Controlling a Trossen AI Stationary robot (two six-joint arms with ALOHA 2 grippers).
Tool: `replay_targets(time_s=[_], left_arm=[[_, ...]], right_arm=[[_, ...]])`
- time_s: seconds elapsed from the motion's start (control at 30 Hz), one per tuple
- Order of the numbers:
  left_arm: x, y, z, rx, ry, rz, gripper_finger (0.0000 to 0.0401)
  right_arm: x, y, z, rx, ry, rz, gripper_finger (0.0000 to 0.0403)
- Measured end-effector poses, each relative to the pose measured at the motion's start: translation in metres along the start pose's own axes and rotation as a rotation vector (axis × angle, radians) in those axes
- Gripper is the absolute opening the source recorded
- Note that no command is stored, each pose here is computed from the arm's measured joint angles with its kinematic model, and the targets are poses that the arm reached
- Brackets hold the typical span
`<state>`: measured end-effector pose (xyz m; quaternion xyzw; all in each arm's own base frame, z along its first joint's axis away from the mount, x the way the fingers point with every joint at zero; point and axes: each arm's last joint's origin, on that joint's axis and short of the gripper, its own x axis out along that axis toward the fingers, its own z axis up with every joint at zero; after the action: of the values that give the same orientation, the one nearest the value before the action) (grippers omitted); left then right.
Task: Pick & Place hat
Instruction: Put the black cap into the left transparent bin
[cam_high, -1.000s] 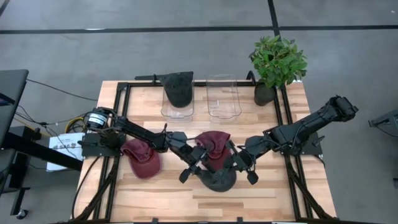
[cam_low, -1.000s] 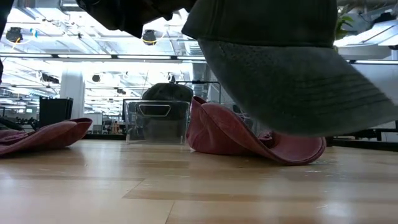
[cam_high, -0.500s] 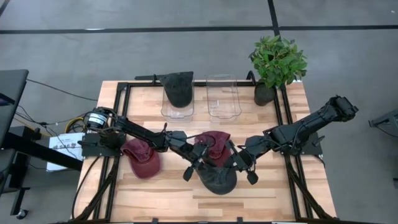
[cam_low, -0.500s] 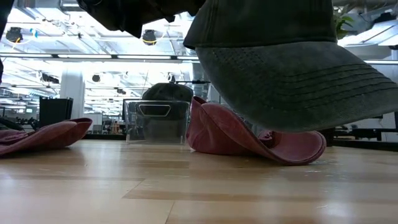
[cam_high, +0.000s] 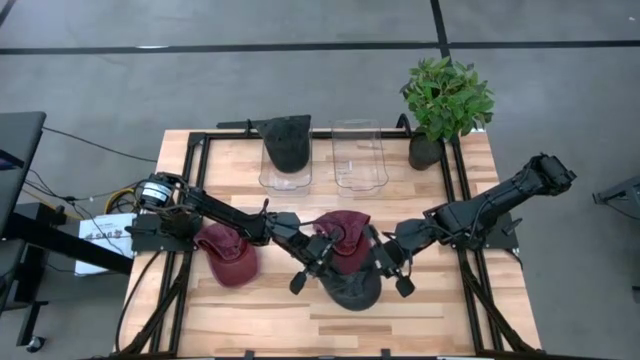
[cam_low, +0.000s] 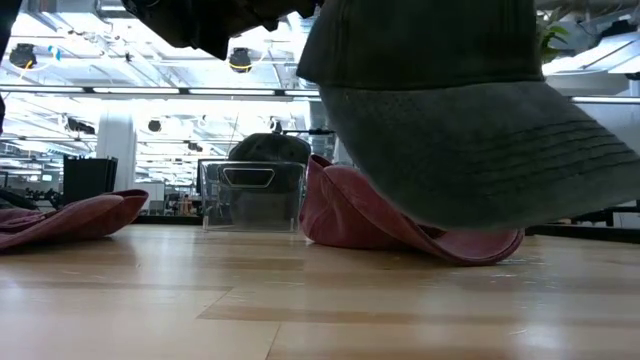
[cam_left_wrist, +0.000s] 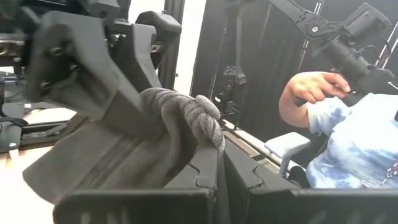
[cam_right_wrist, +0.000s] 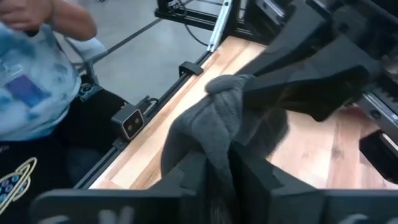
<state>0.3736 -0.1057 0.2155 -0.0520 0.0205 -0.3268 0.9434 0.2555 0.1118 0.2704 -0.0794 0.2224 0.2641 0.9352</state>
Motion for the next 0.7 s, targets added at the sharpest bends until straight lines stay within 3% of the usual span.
replay_targets(time_s=[0.23,0.47,0.7], left_arm=[[-0.001,0.0,0.002,-0.001,-0.002,-0.024,0.0007],[-0.014,-0.01,0.025,0.013,0.05,-0.046,0.0007],[-0.046,-0.03,0.058,0.076,0.19,0.125,0.0007]], right_arm=[[0.0,0.0,-0.001,0.043,0.016,0.002,0.014],[0.0,0.005,-0.006,0.041,0.068,0.022,0.0192],[-0.01,0.012,-0.002,0.089,0.058,0.032,0.0214]])
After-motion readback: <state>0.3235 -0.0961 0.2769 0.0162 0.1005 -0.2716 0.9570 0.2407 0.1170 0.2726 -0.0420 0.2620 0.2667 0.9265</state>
